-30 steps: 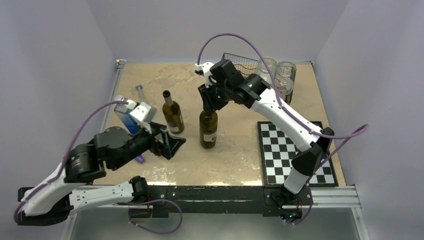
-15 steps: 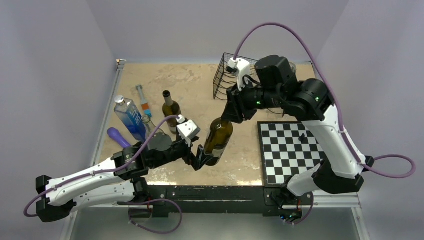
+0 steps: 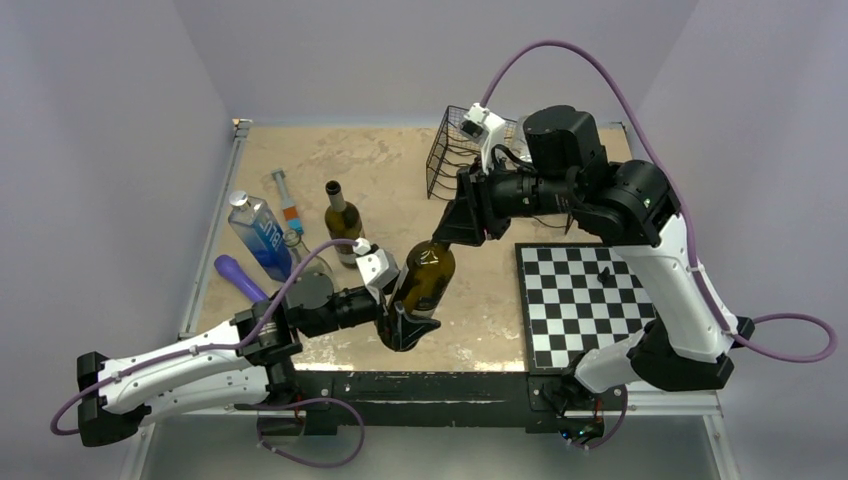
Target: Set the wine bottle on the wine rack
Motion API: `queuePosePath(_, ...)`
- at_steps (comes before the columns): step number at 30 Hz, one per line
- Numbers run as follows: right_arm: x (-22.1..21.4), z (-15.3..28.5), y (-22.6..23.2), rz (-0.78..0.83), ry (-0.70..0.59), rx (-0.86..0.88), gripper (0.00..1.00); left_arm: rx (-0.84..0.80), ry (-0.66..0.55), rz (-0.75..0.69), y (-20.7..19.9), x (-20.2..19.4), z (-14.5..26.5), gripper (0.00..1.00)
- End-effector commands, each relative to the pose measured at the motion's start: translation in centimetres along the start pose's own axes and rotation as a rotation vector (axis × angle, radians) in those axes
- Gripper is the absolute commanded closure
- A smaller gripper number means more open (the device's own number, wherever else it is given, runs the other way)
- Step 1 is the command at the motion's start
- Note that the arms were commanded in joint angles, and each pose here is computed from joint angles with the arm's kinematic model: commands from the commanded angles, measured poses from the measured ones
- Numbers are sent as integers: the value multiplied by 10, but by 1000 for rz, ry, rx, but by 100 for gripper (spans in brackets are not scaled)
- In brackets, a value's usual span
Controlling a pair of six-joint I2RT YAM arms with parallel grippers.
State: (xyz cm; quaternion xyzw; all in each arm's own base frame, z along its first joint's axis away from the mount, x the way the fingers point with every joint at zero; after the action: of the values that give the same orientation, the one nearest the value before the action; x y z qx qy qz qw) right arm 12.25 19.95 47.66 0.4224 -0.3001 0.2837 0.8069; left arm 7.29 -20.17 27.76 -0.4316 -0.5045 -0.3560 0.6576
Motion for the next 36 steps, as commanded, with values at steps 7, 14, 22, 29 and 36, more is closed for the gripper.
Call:
queuePosePath(7,12,28,36,-3,-190,270,100,-6,-67,-37,-1,18,4,67)
queuePosePath(14,6,24,29,-11,-176,228,94,66,-56,-119,4,31,12,100)
queuePosePath(22,-1,21,20,-6,-169,152,29,166,-42,-325,15,55,23,100)
queuePosePath(29,-2,27,12,8,-202,46,6,258,-52,-544,25,77,29,100)
queuePosePath(36,-4,50,9,46,-270,-72,2,282,-89,-776,32,93,27,100)
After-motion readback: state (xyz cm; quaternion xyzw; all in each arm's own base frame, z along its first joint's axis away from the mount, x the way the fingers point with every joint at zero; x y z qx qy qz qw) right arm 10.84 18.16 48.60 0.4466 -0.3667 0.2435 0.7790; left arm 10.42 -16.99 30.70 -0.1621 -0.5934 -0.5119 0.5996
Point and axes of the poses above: each gripper's point midway between its finger pads, its own z axis back along the fingers, its own y axis along the line the jaws close on, x = y × z, the point moved 10 cm from there along z, back along the fingers, and after that the axes turned 3 degrees about -z, right-handed, at the moved point
